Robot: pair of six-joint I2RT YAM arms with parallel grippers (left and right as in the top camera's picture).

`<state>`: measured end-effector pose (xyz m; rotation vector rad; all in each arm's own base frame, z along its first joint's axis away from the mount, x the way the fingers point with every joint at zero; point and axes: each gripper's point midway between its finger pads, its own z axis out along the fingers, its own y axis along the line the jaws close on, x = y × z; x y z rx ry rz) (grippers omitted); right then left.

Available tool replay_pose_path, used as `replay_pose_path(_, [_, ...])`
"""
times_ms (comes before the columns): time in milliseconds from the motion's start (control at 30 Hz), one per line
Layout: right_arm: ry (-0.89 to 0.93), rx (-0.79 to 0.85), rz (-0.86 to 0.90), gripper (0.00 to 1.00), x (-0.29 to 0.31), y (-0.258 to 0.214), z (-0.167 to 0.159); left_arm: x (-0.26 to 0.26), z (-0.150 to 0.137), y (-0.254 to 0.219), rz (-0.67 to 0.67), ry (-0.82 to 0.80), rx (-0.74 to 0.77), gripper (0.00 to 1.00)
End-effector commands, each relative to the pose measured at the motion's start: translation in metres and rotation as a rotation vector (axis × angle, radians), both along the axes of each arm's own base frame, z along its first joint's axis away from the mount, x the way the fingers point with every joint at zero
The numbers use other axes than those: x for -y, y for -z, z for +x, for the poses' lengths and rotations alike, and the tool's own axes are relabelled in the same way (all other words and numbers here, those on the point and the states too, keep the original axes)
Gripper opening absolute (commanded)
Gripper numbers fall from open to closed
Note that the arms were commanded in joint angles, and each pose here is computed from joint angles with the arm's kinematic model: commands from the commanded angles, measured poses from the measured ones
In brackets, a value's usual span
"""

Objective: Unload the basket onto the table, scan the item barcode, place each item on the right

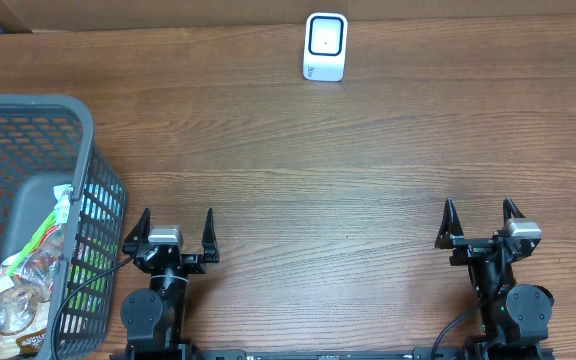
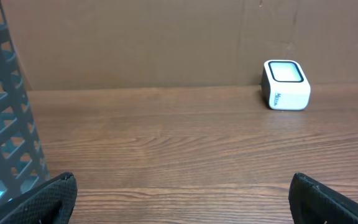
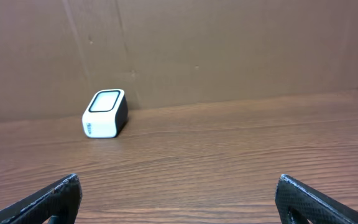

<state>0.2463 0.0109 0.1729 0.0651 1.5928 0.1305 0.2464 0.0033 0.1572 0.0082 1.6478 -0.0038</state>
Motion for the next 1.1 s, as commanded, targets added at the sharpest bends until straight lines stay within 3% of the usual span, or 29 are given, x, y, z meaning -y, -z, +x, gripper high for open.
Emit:
replay_pose_path(0, [-0.024, 0.005, 0.034, 1.00, -0.004, 0.001, 0.000, 0.002, 0.000, -0.001, 0.011, 0.018, 0.012, 1.00])
replay_pose_path(233, [-0.033, 0.007, 0.053, 1.00, -0.005, -0.009, -0.003, 0.002, -0.001, -0.016, 0.014, 0.015, 0.052, 1.00])
replay_pose_path(633, [-0.032, 0.127, 0.047, 1.00, -0.004, -0.081, -0.019, 0.012, -0.001, -0.043, -0.019, 0.075, 0.003, 1.00])
replay_pose_path(867, [-0.033, 0.125, 0.044, 1.00, -0.004, -0.138, -0.024, 0.011, 0.024, -0.105, -0.109, 0.070, -0.066, 1.00])
replay_pose_path(1067, [-0.042, 0.015, -0.006, 1.00, -0.006, -0.180, -0.013, 0.019, 0.056, -0.163, -0.134, 0.122, -0.195, 1.00])
